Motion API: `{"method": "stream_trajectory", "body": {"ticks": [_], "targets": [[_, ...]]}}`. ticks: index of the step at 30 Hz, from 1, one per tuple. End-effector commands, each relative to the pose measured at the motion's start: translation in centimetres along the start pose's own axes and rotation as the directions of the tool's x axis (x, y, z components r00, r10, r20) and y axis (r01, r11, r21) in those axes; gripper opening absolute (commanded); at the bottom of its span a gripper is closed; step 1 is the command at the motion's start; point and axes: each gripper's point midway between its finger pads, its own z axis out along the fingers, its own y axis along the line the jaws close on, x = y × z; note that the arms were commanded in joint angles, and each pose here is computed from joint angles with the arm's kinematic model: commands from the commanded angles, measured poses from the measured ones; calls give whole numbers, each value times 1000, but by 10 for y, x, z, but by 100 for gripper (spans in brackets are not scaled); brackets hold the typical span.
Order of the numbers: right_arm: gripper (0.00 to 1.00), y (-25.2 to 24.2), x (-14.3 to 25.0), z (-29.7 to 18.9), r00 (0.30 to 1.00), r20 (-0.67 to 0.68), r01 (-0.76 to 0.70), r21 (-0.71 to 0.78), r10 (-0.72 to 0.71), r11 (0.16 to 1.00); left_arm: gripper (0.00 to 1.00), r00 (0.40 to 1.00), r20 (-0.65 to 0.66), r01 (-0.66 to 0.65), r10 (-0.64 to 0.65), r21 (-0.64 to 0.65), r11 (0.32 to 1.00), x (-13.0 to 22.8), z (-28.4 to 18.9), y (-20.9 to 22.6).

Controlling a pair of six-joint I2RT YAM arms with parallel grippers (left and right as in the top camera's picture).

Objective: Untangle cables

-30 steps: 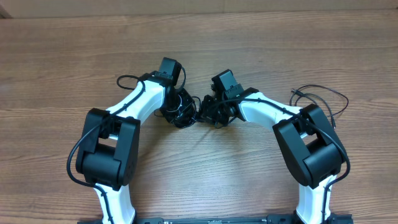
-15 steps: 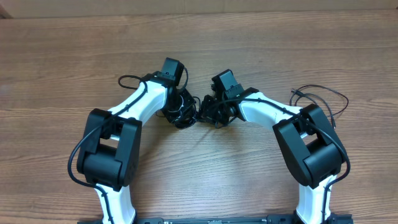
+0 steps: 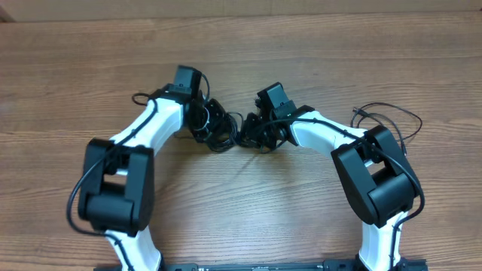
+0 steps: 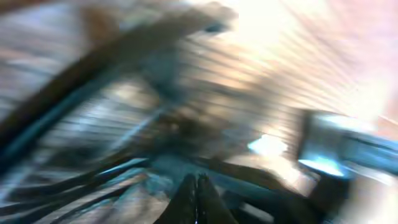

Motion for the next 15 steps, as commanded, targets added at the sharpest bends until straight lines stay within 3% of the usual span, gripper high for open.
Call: {"method": "stream_trajectory", "body": {"ticks": [1,9,13,15], "targets": [[4,-15,17,15,999,-50,9,39,-7,999,4,996,-22,-83,89,196,977,11,-41,-50],[4,-12,15,15,998,-43,41,27,-40,999,4,990,-34,-123,134,223,967,10,-48,-47],[4,-12,14,15,998,-41,42,26,-41,999,4,998,20,-62,63,-22,998,8,-38,-3],[4,-12,14,15,998,-41,42,25,-41,999,13,999,46,-20,26,-122,992,9,-36,15]]}}
